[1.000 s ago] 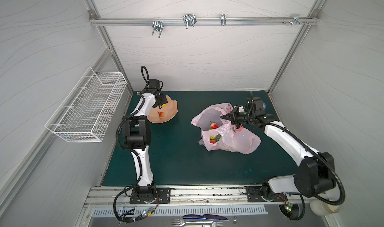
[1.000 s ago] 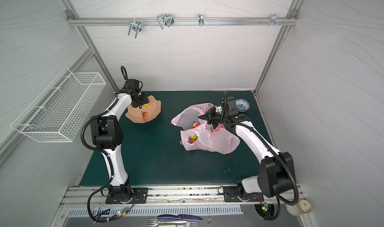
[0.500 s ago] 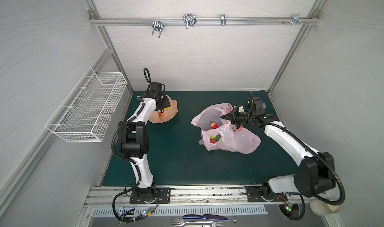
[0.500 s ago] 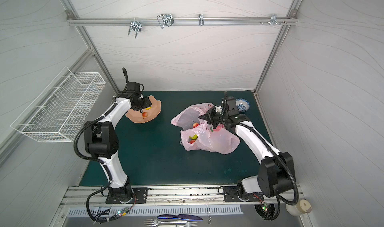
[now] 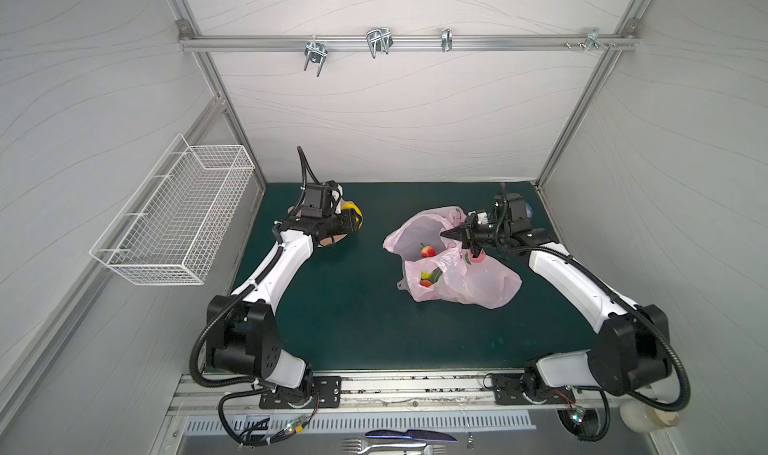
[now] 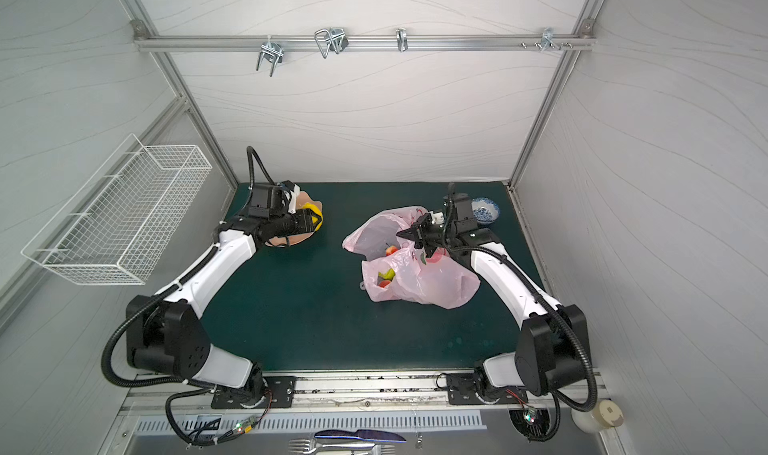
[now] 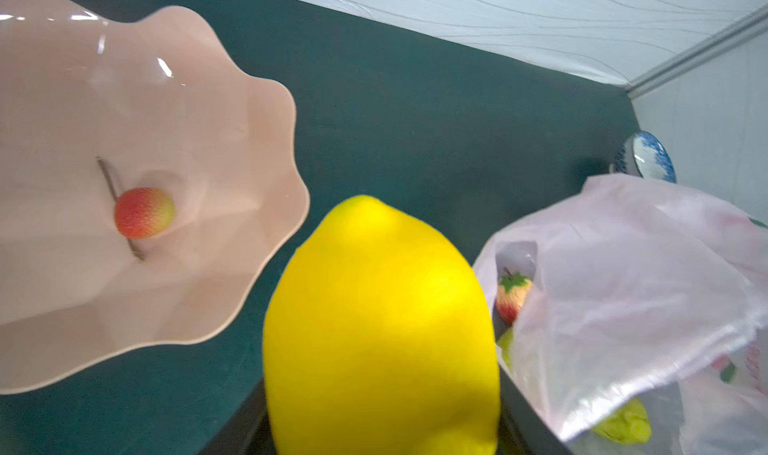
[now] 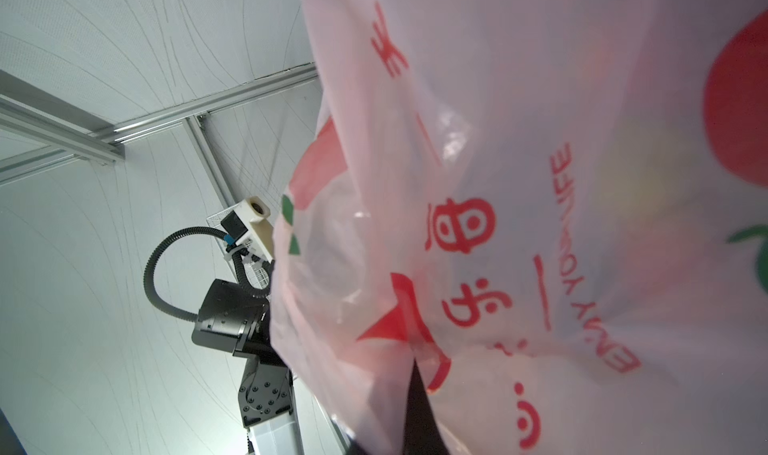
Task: Place the fruits into the plastic bag
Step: 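Carry the yellow lemon with the left gripper over the bag mouth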
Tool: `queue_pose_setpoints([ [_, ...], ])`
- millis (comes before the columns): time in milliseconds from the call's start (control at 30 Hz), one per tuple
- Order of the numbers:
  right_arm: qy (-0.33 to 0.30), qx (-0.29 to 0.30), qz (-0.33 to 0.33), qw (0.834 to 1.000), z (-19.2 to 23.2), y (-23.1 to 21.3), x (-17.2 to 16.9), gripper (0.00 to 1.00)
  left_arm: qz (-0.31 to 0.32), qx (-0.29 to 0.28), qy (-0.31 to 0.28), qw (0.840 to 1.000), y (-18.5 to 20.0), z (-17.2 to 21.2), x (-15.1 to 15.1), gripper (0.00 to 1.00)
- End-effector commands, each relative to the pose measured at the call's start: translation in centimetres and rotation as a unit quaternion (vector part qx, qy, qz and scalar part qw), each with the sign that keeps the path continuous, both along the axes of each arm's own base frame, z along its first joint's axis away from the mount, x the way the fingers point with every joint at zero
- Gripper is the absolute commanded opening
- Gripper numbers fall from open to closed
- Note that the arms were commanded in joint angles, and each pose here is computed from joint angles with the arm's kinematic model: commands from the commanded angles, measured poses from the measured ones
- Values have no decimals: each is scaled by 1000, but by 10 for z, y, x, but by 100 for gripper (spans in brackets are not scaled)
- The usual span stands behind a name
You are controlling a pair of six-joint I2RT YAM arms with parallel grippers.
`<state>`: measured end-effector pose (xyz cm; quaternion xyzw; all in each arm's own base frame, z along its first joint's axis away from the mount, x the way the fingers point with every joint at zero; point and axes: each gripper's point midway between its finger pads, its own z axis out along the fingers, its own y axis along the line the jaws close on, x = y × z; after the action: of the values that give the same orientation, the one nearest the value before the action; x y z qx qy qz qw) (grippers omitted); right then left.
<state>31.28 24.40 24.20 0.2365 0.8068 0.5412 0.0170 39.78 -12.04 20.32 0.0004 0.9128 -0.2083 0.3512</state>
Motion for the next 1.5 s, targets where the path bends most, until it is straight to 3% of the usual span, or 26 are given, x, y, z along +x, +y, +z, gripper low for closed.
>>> queue_pose_setpoints([
  [0,-9,10,-2,1000,8,-1,2,0,-58,-16,-57,997,-26,26,-10,23],
  [300,-7,10,1,1000,7,-1,0,0,-160,-42,-71,984,-68,22,-68,21],
  [700,-9,10,0,1000,7,-2,-3,0,-265,-18,-118,957,-101,25,-105,22],
  [1000,-11,9,-3,1000,7,-4,-6,0,-288,-15,-117,950,-122,24,-101,22],
  [1133,-12,10,-4,1000,9,-5,-7,0,-287,9,-108,952,-123,16,-92,21],
  [1467,-14,10,-5,1000,9,-5,-10,0,-289,10,-111,951,-150,13,-65,20],
])
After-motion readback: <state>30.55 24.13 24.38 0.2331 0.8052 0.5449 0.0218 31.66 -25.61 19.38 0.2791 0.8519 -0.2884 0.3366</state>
